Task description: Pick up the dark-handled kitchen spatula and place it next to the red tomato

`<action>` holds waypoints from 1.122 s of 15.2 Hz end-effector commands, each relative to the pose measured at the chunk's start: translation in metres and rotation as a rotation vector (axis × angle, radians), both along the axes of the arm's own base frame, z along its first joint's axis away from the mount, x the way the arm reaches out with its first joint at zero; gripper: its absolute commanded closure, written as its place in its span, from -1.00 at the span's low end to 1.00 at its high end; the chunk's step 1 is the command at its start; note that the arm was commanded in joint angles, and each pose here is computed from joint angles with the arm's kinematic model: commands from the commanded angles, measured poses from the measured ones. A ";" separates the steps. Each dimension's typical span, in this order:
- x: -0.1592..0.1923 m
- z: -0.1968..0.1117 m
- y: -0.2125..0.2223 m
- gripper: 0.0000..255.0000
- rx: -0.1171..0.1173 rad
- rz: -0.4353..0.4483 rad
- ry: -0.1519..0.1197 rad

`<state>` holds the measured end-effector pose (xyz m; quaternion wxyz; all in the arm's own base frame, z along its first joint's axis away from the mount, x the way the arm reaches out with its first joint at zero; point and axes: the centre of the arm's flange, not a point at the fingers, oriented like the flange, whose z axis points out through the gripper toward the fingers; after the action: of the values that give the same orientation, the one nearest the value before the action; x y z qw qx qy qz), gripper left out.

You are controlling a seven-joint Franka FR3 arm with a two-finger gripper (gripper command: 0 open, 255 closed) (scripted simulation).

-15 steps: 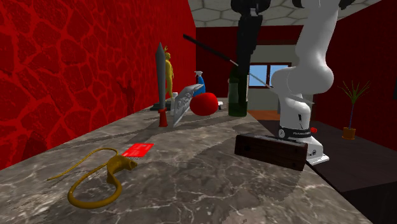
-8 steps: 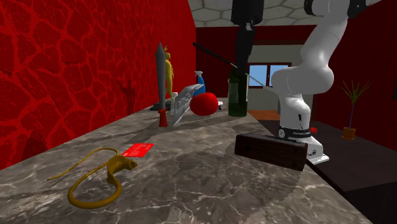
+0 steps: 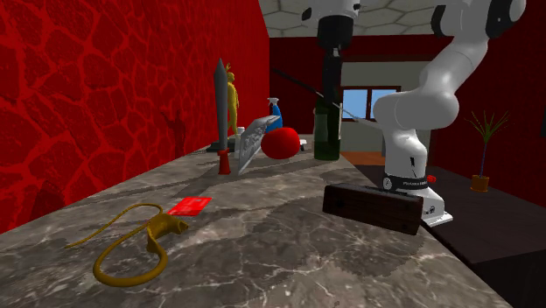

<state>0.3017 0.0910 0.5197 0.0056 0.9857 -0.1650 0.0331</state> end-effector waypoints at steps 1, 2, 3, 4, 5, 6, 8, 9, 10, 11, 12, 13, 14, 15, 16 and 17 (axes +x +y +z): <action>-0.015 0.001 -0.030 1.00 0.001 0.001 0.001; -0.015 -0.004 -0.030 1.00 0.001 0.001 0.001; -0.015 -0.010 -0.030 1.00 0.001 0.001 0.001; -0.015 -0.015 -0.030 1.00 0.001 0.001 0.001; -0.015 -0.020 -0.030 1.00 0.001 0.001 0.001; -0.015 -0.026 -0.030 1.00 0.001 0.001 0.001; -0.015 -0.036 -0.030 1.00 0.001 0.001 0.001; -0.015 -0.041 -0.030 1.00 0.001 0.001 0.001; -0.015 -0.047 -0.030 1.00 0.001 0.001 0.001; -0.015 -0.052 -0.030 1.00 0.001 0.001 0.001; -0.015 -0.057 -0.030 1.00 0.001 0.001 0.001; -0.015 -0.063 -0.030 1.00 0.001 0.001 0.001; -0.015 -0.068 -0.030 1.00 0.001 0.001 0.001; -0.015 -0.073 -0.030 1.00 0.001 0.001 0.001; -0.015 -0.078 -0.030 1.00 0.001 0.001 0.001; -0.015 -0.084 -0.030 1.00 0.001 0.001 0.001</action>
<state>0.2870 0.0618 0.4424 0.0053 0.9859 -0.1643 0.0325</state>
